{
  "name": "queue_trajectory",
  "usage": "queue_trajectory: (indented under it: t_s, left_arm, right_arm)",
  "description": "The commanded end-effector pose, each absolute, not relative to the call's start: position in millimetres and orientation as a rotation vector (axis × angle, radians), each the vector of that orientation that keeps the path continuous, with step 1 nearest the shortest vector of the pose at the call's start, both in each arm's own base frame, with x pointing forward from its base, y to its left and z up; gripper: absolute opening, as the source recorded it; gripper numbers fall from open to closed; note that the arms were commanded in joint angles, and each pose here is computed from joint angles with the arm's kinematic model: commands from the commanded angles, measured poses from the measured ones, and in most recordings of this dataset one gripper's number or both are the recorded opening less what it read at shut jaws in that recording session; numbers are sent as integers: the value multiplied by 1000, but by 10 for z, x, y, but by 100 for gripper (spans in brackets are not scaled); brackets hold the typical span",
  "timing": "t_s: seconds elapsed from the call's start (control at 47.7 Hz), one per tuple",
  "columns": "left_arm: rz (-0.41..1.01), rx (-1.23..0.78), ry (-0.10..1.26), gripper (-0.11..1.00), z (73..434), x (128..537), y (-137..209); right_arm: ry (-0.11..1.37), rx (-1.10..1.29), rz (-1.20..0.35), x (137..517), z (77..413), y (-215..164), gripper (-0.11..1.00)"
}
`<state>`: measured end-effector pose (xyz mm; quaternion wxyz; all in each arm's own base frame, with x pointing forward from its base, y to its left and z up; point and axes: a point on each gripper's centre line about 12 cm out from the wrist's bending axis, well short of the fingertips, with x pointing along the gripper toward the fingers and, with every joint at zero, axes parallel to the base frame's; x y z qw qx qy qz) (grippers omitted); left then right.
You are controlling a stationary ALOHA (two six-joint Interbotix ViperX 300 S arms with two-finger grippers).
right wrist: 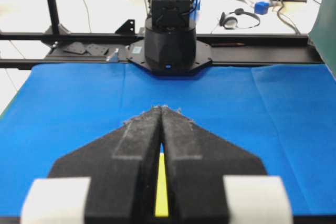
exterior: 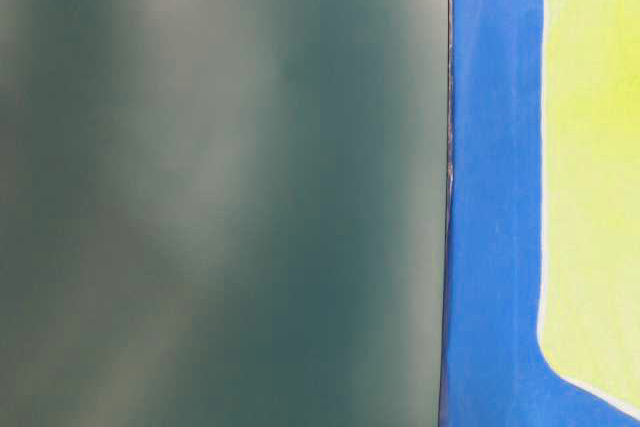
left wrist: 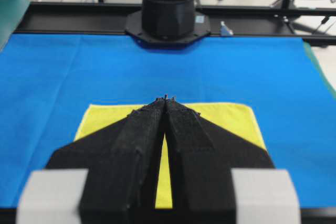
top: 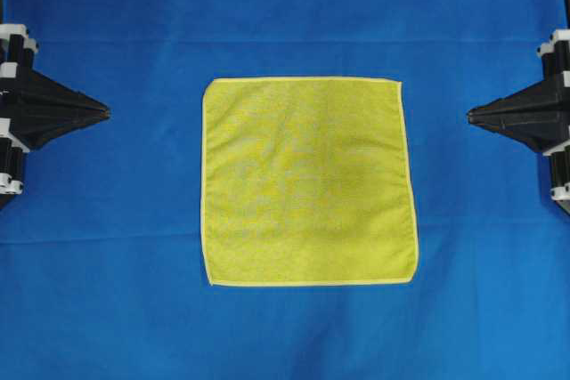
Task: Fold the yellow towel.
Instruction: 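Move both grippers to the towel's top corners and pinch them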
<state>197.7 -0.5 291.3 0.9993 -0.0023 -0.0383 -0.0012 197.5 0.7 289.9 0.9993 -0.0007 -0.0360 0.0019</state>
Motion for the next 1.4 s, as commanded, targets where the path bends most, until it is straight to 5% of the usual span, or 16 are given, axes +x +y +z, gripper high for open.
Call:
queue_trajectory:
  t_s: [0.0,0.545,0.691,0.901,1.383]
  left_arm:
    - [9,-50,-48,0,2924,2007,15]
    - [132,-53,146,1,2478,2321,292]
    - [177,-63,212,29,2322,2482,422]
    - [224,-79,333,84,2004,2774,599]
    - [306,-107,524,85,1183,3200,975]
  right_arm:
    - [-106,9,5,2008,3039,9,0]
    - [228,80,-199,2219,2602,-433,0]
    - [335,100,-250,2321,2367,-572,4]
    - [516,135,-333,2474,2006,-839,61]
    - [773,181,-395,2739,1174,-1184,59]
